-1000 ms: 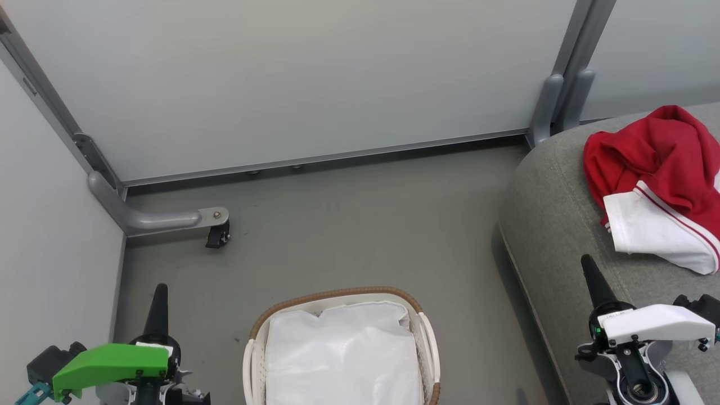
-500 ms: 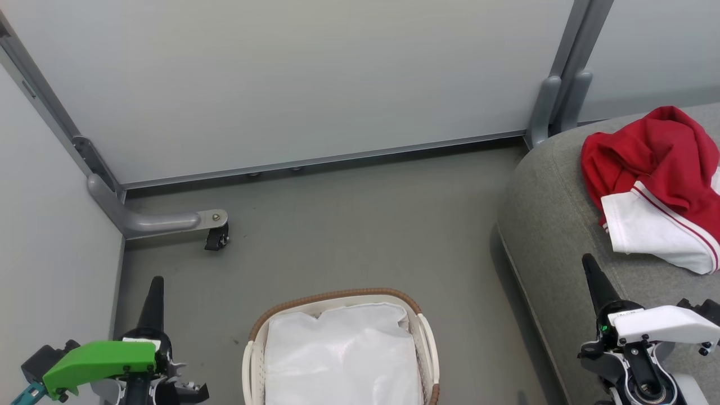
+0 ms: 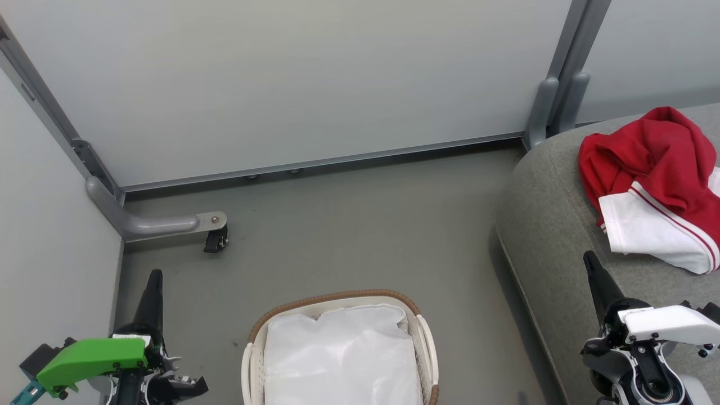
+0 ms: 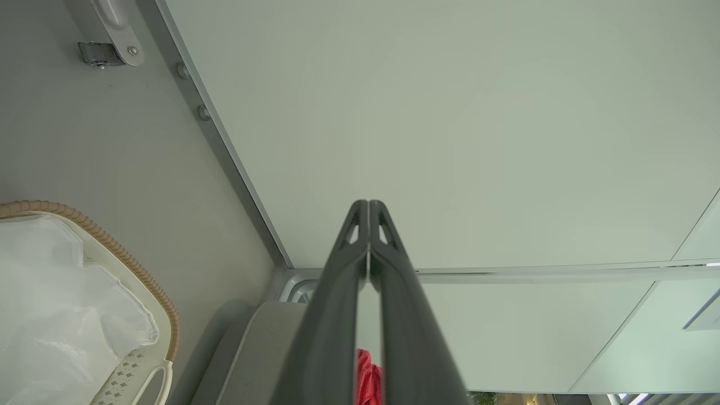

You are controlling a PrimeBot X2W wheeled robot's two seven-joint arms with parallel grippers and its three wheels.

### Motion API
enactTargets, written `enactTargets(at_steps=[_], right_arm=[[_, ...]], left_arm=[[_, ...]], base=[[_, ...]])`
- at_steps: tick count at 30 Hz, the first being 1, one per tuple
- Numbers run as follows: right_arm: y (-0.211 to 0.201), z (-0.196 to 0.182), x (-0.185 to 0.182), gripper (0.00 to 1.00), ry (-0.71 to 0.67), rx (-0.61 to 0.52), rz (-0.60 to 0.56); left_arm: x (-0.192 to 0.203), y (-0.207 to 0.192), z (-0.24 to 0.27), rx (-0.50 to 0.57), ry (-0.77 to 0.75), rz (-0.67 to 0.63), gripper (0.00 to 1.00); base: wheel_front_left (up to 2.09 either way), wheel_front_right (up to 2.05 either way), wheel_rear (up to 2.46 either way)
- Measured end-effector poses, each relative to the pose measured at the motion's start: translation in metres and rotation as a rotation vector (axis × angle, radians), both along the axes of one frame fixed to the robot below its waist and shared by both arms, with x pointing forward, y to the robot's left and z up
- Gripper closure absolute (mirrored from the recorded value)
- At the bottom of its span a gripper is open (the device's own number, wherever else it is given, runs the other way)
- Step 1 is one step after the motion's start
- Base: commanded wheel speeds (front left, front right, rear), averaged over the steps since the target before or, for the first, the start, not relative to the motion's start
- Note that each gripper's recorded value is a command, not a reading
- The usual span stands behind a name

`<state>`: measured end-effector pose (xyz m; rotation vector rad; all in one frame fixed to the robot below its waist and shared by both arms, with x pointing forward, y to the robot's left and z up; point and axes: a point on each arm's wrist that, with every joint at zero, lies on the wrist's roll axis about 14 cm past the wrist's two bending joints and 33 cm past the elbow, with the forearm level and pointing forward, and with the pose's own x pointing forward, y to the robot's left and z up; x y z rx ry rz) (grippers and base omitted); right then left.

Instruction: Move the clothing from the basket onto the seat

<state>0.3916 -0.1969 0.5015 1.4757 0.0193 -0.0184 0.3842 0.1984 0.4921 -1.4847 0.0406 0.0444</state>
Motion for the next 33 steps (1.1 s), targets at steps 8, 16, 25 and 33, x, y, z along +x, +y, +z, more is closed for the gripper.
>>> enactTargets(at_steps=[8,16,25,33], right_arm=[[-0.001,0.003,-0.001,1.00,-0.013,0.057,0.003],[-0.002,0.006,-0.002,1.00,-0.025,0.100,0.001],[-0.002,0.006,-0.002,1.00,-0.025,0.100,0.001],[-0.002,0.006,-0.002,1.00,-0.025,0.100,0.001]], left_arm=[[0.001,0.000,0.005,-0.052,-0.019,-0.001,1.00],[0.003,0.001,0.011,-0.091,-0.042,-0.002,1.00],[0.003,0.001,0.012,-0.091,-0.043,-0.002,1.00],[0.003,0.001,0.012,-0.091,-0.043,-0.002,1.00]], base=[[0.00,0.00,0.00],[0.00,0.00,0.00],[0.00,0.00,0.00],[0.00,0.00,0.00]])
